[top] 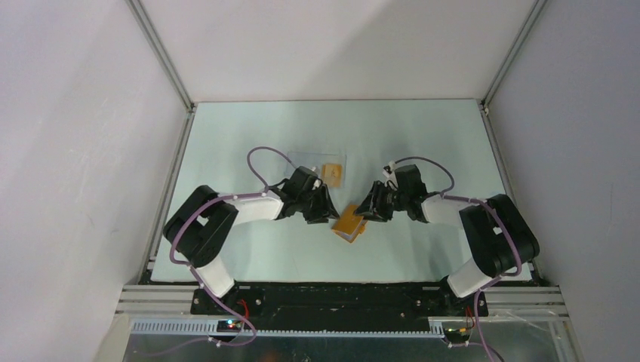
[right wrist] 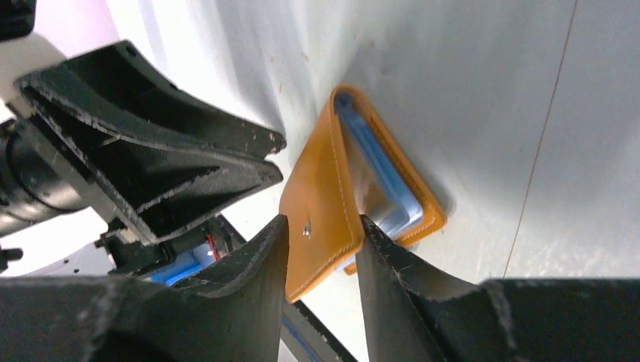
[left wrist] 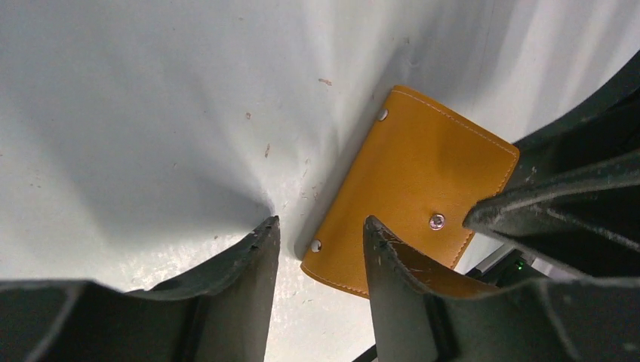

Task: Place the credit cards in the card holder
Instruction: Open the card holder at the center of the board.

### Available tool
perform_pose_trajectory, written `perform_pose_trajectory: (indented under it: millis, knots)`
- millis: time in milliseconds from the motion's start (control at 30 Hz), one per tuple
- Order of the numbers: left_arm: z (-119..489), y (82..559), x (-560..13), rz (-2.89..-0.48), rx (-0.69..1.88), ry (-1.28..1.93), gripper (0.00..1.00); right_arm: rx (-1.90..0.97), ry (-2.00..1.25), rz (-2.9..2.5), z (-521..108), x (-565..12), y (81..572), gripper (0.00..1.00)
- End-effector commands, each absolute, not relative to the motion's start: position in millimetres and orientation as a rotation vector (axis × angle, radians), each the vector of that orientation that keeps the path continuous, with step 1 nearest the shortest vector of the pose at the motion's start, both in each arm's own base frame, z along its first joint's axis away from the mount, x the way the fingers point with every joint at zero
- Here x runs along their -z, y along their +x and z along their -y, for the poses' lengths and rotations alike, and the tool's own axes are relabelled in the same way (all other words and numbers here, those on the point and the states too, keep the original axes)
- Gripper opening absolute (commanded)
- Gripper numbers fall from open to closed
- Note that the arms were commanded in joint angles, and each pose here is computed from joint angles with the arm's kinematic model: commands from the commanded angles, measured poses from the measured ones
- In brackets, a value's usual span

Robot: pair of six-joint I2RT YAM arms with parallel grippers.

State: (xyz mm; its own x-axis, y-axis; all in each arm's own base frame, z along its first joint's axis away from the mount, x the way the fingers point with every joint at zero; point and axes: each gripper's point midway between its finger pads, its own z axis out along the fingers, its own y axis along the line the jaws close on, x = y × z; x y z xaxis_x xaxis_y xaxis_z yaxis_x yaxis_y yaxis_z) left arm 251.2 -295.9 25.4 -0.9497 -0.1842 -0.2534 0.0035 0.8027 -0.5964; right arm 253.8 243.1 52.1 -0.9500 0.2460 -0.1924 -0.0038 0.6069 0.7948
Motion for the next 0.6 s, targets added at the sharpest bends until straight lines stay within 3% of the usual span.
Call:
perform_pose_trajectory:
  millis: [0, 567]
  knots:
    - [290, 238, -13, -2.747, 0.858, -0.162, 0.5, -1.138, 0.129, -2.593, -245, -47, 271, 0.41]
    - [333, 183, -35, -2.772, 0.99, -0.178, 0.34, -1.052, -0.223, -2.668, -270, -61, 248, 0.46]
